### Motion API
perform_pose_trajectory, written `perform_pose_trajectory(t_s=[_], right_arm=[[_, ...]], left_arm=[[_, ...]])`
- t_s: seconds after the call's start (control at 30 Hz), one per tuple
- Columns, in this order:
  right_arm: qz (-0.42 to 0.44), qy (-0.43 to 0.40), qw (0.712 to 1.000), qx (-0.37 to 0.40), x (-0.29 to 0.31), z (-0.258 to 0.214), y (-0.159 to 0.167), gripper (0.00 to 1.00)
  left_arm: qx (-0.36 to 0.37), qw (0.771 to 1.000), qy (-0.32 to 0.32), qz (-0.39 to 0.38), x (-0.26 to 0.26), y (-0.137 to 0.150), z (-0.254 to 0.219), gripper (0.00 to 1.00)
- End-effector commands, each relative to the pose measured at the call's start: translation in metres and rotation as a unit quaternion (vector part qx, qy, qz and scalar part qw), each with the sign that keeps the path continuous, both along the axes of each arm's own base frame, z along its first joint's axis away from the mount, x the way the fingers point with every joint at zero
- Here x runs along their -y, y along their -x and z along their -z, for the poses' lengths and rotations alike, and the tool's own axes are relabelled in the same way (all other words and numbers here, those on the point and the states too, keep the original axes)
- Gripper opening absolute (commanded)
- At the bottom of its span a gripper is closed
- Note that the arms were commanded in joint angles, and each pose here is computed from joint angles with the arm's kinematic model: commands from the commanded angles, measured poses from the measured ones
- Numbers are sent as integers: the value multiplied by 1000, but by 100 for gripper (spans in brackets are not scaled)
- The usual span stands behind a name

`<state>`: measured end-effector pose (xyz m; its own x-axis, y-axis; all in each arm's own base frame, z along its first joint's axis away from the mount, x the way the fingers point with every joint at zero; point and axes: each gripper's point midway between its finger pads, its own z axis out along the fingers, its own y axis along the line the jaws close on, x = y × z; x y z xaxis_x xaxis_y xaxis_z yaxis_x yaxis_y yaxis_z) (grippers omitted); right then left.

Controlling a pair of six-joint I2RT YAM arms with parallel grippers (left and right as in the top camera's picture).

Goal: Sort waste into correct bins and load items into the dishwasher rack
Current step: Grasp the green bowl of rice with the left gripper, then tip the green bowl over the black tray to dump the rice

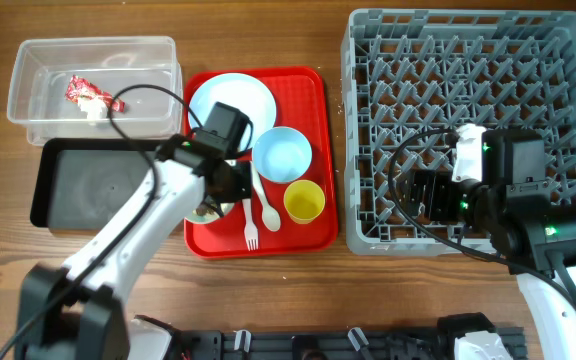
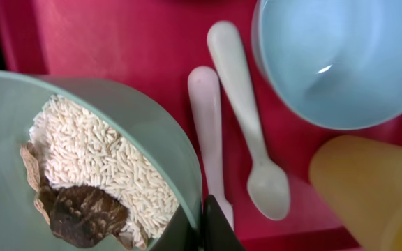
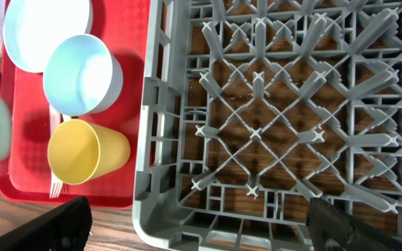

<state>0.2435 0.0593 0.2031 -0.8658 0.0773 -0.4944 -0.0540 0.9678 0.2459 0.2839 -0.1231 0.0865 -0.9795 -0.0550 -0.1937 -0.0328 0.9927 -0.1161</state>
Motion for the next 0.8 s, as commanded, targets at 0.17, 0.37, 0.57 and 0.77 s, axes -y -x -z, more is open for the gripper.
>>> perform_pose_trajectory(t_s=[0.17,0.37,0.57,0.77], right_arm=[[6,2,1000,5,2,-4,-2,100],[6,2,1000,4,2,-4,-2,100],[6,2,1000,4,2,-4,-2,100],[6,2,1000,4,2,-4,-2,100]], left_arm=[[59,985,156,-35,-68,-24,-55,4],[81,936,334,-70,-115,-39,-55,4],[92,864,478,-130,-143,-48,-52,4],[113,811,543,-187,-173,-47,-62,4]])
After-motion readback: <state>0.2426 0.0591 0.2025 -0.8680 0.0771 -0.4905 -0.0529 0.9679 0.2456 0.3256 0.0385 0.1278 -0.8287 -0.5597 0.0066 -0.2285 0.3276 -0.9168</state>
